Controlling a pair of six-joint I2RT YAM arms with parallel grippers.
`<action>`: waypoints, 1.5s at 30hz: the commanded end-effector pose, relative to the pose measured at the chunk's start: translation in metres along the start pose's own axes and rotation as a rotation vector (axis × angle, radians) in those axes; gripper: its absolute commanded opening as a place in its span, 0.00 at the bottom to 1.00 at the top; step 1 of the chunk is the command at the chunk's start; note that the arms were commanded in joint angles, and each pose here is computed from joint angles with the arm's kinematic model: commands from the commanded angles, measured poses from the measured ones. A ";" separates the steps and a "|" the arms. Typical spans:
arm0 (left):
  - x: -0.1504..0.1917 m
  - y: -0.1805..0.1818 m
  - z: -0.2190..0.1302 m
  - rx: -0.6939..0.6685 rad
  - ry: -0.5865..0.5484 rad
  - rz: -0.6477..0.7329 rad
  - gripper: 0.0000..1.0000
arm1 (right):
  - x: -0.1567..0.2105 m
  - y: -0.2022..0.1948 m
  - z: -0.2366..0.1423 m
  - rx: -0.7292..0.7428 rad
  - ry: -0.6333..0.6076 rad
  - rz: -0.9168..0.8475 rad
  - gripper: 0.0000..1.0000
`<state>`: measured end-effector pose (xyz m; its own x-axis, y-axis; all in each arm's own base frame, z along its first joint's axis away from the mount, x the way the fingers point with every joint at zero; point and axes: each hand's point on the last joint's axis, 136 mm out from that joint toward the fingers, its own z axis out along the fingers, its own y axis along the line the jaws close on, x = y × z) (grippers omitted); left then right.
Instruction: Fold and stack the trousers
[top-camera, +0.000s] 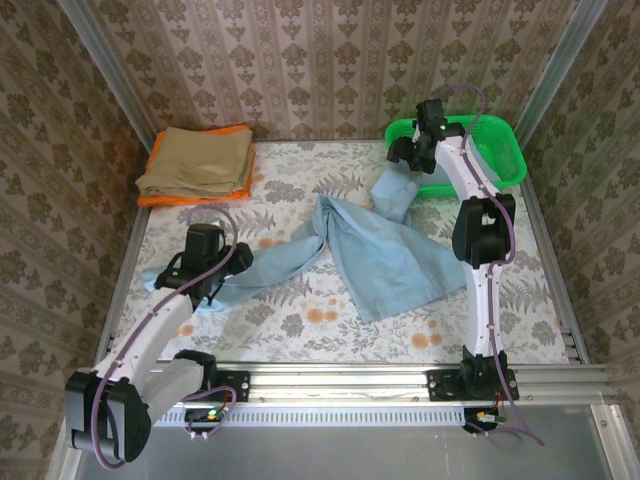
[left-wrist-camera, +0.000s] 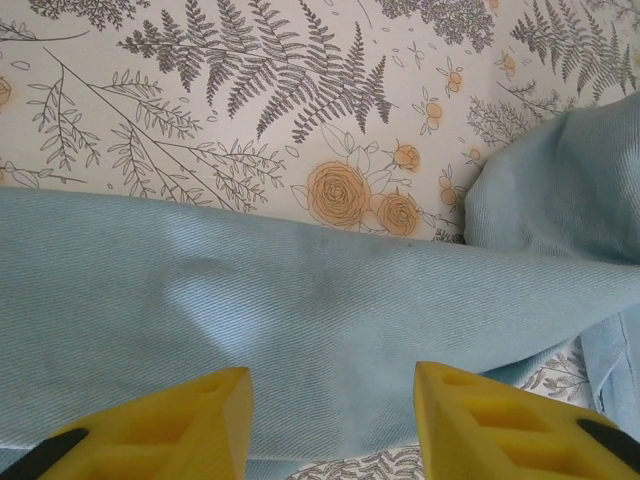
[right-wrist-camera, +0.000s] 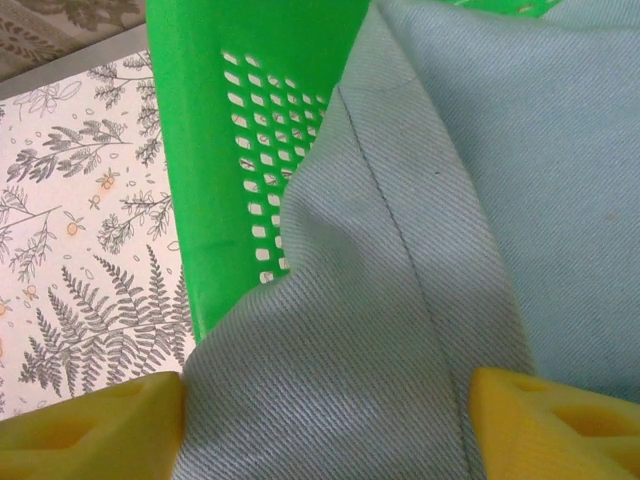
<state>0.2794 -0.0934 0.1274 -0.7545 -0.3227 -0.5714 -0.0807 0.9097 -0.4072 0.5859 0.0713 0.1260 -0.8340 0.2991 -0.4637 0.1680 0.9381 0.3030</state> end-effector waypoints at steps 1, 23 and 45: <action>-0.012 -0.014 -0.003 0.043 -0.023 0.023 0.45 | 0.014 0.003 0.002 -0.030 0.065 -0.014 0.68; -0.014 -0.045 -0.006 0.125 -0.018 0.113 0.09 | -0.069 0.021 -0.160 0.099 -0.432 -0.057 0.00; 0.004 -0.049 -0.036 0.185 -0.097 0.115 0.06 | 0.114 0.289 -0.198 -0.314 -0.513 -0.834 0.00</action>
<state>0.2626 -0.1324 0.1744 -0.6812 -0.2382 -0.6922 0.1484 0.8810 -0.4492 0.4222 0.3231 0.3593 -0.2431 -0.2881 -0.9263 -0.5123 0.8490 -0.1296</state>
